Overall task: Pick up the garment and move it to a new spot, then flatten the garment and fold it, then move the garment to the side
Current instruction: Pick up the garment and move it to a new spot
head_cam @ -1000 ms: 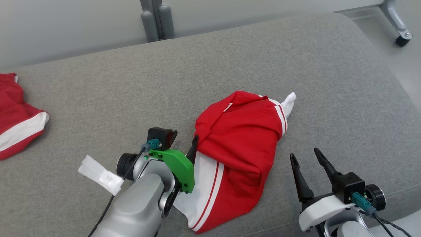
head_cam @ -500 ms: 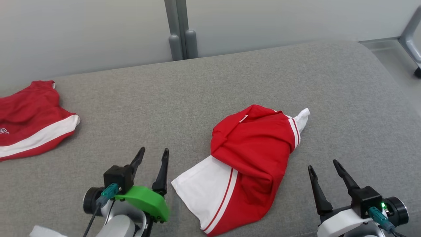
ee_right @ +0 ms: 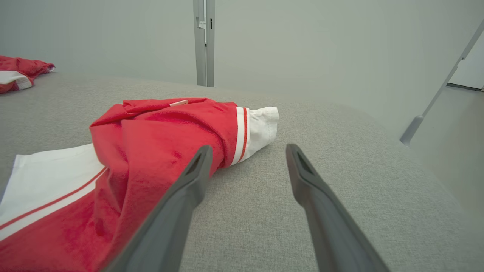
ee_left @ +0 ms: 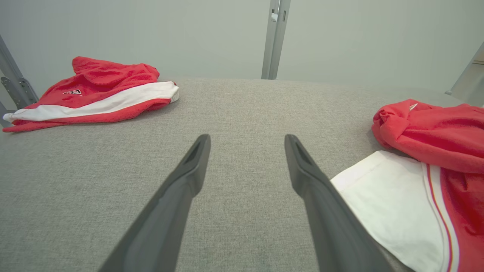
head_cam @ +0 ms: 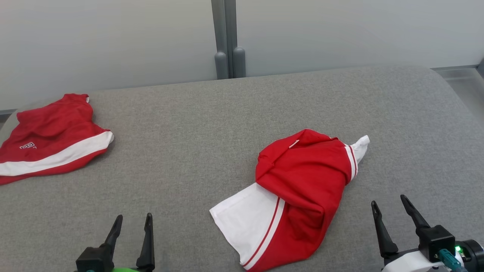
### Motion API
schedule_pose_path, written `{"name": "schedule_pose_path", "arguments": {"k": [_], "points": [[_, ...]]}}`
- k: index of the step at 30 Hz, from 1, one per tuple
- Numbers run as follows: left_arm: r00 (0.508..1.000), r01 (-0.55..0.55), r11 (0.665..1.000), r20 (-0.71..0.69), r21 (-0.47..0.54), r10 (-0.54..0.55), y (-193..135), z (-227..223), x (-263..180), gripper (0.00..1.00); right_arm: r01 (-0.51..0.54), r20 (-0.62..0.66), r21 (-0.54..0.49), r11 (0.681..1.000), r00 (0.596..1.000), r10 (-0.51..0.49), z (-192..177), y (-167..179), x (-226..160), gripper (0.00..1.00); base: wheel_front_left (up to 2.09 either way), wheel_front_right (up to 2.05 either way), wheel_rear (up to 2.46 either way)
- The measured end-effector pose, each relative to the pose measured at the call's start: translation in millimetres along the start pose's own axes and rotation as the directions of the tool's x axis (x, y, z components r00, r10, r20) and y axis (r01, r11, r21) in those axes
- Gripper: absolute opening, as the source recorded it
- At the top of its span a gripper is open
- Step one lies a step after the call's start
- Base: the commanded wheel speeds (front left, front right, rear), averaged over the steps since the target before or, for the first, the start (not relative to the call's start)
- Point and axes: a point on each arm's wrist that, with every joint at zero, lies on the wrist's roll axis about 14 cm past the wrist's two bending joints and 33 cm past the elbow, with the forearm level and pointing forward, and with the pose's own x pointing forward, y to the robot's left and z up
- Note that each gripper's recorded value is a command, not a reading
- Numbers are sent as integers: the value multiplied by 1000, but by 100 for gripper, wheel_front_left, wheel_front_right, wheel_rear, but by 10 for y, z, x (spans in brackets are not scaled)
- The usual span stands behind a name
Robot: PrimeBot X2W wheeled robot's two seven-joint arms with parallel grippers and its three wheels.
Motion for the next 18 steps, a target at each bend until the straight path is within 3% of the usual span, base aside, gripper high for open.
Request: {"name": "schedule_pose_path", "arguments": {"k": [18], "points": [[996, -84, 993, -48, -84, 80, 204, -249, -313, 100, 109, 6, 9, 994, 994, -110, 10, -291, -190, 100, 0, 0, 0]]}}
